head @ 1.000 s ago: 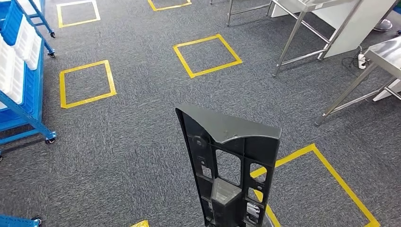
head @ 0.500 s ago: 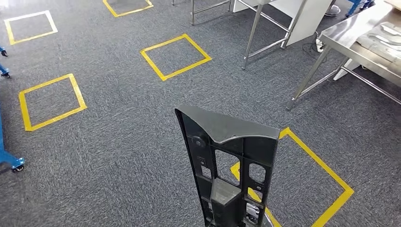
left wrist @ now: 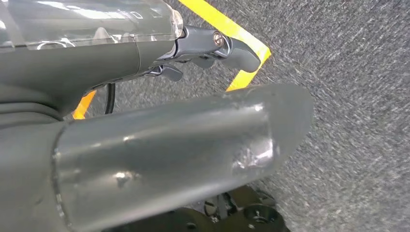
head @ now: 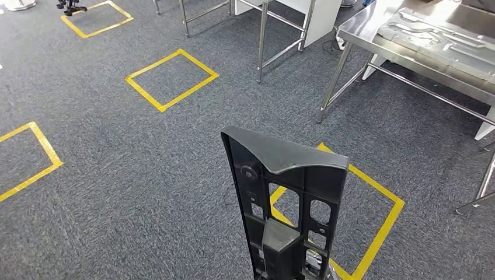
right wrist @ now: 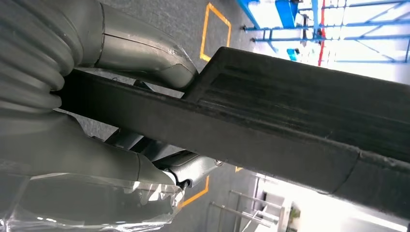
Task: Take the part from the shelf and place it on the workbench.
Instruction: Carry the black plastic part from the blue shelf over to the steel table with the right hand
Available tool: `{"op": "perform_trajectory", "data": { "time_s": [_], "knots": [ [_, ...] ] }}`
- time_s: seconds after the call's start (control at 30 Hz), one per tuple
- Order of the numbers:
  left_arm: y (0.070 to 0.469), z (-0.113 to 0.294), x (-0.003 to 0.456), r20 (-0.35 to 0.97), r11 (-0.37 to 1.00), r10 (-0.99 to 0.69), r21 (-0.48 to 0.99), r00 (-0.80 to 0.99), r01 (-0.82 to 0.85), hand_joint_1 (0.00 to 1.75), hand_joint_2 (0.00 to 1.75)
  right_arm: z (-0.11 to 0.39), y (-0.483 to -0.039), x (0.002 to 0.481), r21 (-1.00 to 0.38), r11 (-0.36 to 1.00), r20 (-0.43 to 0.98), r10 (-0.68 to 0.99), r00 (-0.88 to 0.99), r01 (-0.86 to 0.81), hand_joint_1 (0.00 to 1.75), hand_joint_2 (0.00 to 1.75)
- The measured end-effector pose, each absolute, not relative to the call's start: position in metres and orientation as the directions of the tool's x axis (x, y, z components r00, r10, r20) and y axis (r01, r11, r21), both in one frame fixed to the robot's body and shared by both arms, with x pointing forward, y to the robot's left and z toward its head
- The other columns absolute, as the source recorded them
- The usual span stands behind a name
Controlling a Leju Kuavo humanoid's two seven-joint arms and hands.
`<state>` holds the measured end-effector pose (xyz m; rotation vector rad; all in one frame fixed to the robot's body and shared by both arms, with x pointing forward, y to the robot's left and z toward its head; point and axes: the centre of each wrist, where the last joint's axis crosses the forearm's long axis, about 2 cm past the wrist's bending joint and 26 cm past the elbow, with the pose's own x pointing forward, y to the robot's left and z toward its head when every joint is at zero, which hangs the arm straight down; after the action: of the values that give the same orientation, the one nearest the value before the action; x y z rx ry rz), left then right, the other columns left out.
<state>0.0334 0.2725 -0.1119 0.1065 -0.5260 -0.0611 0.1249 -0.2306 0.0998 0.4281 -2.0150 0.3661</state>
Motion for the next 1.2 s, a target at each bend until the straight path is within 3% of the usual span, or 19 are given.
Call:
{"op": "perform_trajectory", "data": {
  "time_s": [1.2],
  "knots": [
    [0.2733, -0.1119, 0.034, 0.498, 0.993, -0.095, 0.114, 0.862, 0.044, 0.0, 0.0, 0.1003, -0.2278, 0.1282, -0.079, 0.9, 0.889, -0.132, -0.439, -0.429, 1.75, 1.75]
  ]
}}
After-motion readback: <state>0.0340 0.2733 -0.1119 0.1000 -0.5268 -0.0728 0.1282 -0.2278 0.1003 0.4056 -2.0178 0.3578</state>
